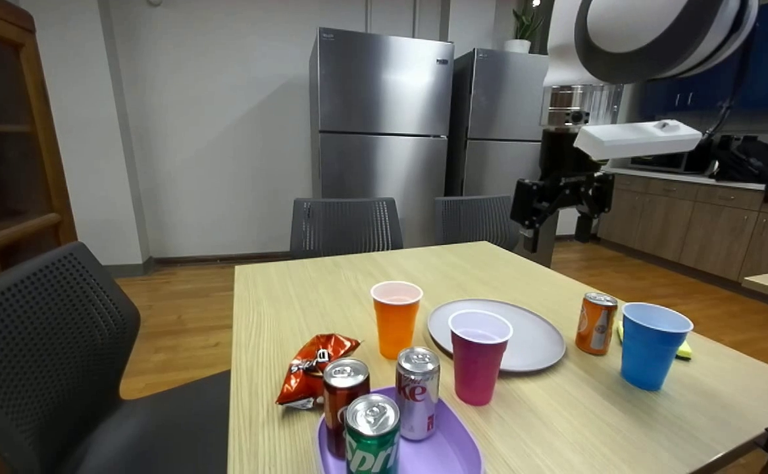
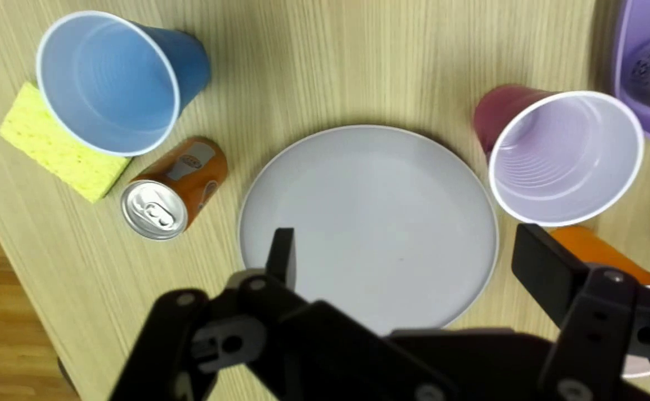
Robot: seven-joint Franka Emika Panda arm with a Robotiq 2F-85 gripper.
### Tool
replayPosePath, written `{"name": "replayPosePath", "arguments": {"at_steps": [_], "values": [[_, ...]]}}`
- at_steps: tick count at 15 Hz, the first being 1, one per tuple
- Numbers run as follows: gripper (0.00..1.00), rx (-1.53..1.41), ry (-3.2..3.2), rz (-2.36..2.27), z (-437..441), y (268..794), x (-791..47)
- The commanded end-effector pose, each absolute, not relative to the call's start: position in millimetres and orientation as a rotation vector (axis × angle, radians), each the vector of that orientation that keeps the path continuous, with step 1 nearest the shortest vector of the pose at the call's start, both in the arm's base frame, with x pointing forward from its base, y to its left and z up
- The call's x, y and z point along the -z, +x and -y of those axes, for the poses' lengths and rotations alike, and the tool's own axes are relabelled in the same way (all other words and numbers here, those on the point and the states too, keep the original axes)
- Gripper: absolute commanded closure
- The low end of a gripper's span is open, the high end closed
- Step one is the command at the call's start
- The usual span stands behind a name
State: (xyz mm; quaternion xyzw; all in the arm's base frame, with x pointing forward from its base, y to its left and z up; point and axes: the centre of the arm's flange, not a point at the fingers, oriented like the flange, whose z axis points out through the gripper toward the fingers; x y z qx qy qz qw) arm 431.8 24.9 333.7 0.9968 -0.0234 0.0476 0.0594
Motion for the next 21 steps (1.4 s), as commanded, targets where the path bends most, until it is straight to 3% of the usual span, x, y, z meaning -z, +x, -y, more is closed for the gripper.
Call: {"name": "replayPosePath", "arguments": {"at_steps": [1, 21], "values": [[0.0, -0.173, 3.028, 0.139, 16.5, 431.1, -335.2], [0.0, -0.187, 3.001, 0.419, 137.8, 471.5, -266.2]]}}
